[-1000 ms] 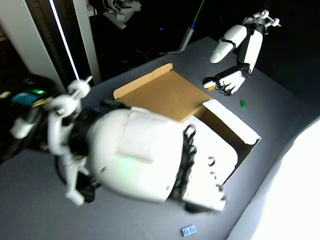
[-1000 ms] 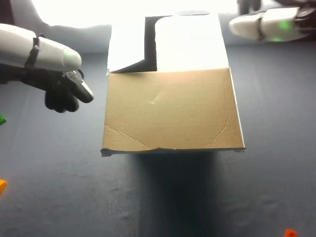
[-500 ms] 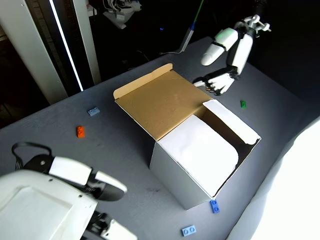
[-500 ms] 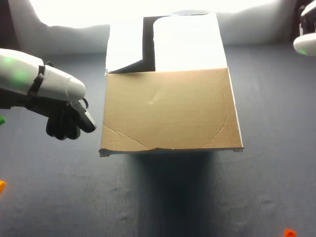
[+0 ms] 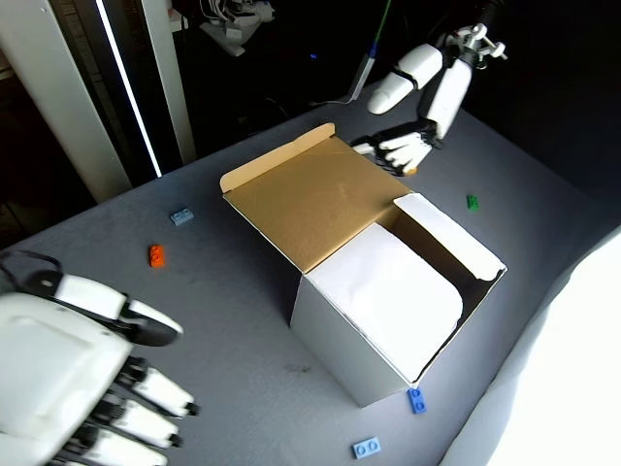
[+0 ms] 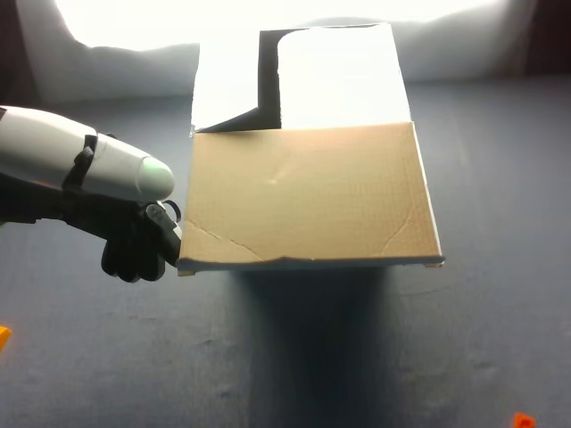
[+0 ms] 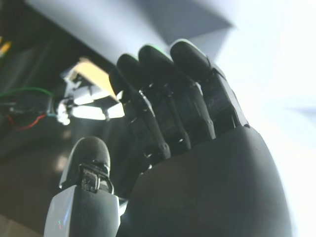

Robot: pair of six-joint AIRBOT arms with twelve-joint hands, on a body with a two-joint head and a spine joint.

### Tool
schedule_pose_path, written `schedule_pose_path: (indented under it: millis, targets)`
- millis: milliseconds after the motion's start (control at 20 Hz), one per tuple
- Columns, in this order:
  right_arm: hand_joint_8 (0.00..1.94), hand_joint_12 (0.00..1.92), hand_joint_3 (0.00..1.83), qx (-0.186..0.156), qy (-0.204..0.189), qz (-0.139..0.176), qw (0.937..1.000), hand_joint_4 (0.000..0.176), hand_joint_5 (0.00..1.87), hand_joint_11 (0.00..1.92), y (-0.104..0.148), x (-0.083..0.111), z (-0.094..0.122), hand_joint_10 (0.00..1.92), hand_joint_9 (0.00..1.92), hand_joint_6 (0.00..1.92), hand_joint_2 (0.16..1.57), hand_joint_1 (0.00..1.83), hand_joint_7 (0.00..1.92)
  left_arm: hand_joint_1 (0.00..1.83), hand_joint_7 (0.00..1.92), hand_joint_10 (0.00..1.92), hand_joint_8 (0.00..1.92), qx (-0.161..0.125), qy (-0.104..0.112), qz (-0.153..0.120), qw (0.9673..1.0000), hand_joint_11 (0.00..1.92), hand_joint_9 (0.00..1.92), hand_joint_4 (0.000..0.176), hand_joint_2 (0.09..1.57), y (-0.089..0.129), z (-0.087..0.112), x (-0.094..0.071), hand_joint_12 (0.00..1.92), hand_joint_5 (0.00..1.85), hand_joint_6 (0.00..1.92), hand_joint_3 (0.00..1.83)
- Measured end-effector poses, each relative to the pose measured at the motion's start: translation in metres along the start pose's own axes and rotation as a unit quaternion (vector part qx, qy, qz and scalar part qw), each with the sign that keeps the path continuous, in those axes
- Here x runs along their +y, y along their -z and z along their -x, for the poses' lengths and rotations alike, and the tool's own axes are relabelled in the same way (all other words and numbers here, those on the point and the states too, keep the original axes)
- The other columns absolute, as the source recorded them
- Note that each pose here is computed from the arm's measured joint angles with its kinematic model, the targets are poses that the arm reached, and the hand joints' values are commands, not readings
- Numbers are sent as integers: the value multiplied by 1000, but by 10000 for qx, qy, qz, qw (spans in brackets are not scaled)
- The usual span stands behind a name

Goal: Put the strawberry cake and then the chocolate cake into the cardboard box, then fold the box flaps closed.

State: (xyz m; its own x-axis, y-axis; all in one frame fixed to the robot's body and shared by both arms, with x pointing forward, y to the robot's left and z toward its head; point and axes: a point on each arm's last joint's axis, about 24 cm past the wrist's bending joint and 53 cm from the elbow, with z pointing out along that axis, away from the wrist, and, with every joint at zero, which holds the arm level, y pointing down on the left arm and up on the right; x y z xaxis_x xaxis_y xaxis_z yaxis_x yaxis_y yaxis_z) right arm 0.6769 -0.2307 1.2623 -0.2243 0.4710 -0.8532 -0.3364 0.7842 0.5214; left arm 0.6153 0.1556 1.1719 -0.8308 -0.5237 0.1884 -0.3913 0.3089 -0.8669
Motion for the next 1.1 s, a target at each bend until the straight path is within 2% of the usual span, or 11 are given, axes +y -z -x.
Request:
schedule_pose_path:
  millis: [100, 200, 300, 500, 550, 800, 1000, 1100]
  targets:
    - [1093, 1921, 1, 57, -107, -149, 9998, 0, 623, 220, 10, -8, -3, 1459, 438, 986, 1298, 116, 642, 241, 802, 1278, 862, 13, 30, -2, 10000, 378, 634, 0, 1247, 0, -3, 0, 1663, 989, 6, 0]
    - [1107, 1921, 1, 69, -60, -169, 9998, 0, 615, 201, 15, -7, -3, 1469, 433, 992, 1305, 97, 641, 291, 794, 1315, 886, 34, 14, 10, 10000, 389, 632, 0, 1240, -1, -6, 1, 1691, 991, 6, 0]
    - [1091, 1921, 0, 28, -153, -164, 9997, 0, 642, 220, 24, -2, -1, 1467, 448, 970, 1302, 137, 659, 244, 800, 1292, 867, 88, -23, 0, 10000, 378, 635, 0, 1249, -1, -10, -2, 1690, 986, 4, 1]
    - [1104, 1921, 0, 9, -134, -177, 9998, 0, 637, 228, 26, -3, 1, 1473, 458, 989, 1303, 127, 662, 232, 780, 1334, 891, 73, -44, -332, 9994, 369, 605, 0, 1254, 2, -8, -27, 1687, 978, 4, 1]
    - [1103, 1921, 0, 4, -138, -174, 9998, 0, 642, 225, 26, -2, 1, 1473, 449, 986, 1297, 150, 657, 240, 784, 1284, 882, 4, -78, -413, 9991, 381, 628, 0, 1256, 4, -3, -33, 1656, 988, 8, 1]
    - [1088, 1921, 0, -168, -187, -93, 9996, 0, 621, 222, 26, 1, 9, 1433, 472, 970, 1294, 148, 665, 243, 808, 1285, 845, -60, -134, -600, 9981, 397, 647, 0, 1254, 7, 1, -48, 1669, 991, 9, 0]
    - [1091, 1921, 0, -123, -193, -122, 9997, 0, 625, 227, 27, -1, 7, 1436, 470, 987, 1298, 131, 663, 230, 818, 1276, 838, -174, -56, -776, 9968, 411, 656, 0, 1249, 11, 10, -61, 1650, 1003, 13, 0]
    - [1051, 1921, 0, -139, -219, -111, 9996, 0, 627, 224, 27, 0, 7, 1402, 486, 955, 1298, 139, 667, 213, 822, 1296, 816, -242, 1, -881, 9958, 395, 646, 0, 1256, 14, 15, -68, 1705, 999, 9, 1]
